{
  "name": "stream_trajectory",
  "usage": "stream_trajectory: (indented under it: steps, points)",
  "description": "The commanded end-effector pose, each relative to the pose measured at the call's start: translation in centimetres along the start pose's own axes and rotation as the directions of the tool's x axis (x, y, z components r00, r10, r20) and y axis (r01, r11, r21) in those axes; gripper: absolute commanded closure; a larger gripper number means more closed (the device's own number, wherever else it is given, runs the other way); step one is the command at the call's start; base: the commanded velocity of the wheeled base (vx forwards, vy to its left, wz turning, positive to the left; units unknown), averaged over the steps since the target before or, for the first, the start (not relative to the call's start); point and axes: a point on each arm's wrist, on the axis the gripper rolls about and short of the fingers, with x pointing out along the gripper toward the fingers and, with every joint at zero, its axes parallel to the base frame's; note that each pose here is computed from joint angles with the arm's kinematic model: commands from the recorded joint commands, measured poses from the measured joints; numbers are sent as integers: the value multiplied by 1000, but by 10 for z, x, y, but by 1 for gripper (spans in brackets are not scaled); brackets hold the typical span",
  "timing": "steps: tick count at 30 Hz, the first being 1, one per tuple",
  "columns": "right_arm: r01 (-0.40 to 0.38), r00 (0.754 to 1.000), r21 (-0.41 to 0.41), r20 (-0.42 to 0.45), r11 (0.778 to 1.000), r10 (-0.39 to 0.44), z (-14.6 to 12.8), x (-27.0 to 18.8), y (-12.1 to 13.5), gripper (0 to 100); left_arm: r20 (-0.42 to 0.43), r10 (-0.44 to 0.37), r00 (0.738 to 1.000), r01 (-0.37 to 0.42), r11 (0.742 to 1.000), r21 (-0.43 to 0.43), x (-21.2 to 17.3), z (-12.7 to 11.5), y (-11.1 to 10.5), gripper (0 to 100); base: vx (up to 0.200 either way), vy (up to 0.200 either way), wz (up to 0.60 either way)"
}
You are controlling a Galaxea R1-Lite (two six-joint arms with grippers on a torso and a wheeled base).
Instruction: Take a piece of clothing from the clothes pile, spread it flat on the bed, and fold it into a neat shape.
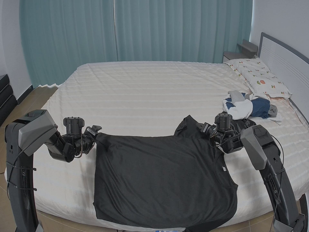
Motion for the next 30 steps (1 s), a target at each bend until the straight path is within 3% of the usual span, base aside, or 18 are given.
stream_trajectory:
  steps: [1,16,30]
  points:
    - [6,1000,0,1,1000,-6,-2,1,-2,100,-1,2,1000,-2,1000,-1,1,0,1,0,0,0,0]
    - [29,998,16,60,999,-30,18,-3,-5,100,0,1,1000,-1,1000,-1,1,0,1,0,0,0,0]
    - [57,997,16,55,998,-57,18,-4,-8,100,7,-4,1000,4,1000,-2,2,3,0,0,0,0,0]
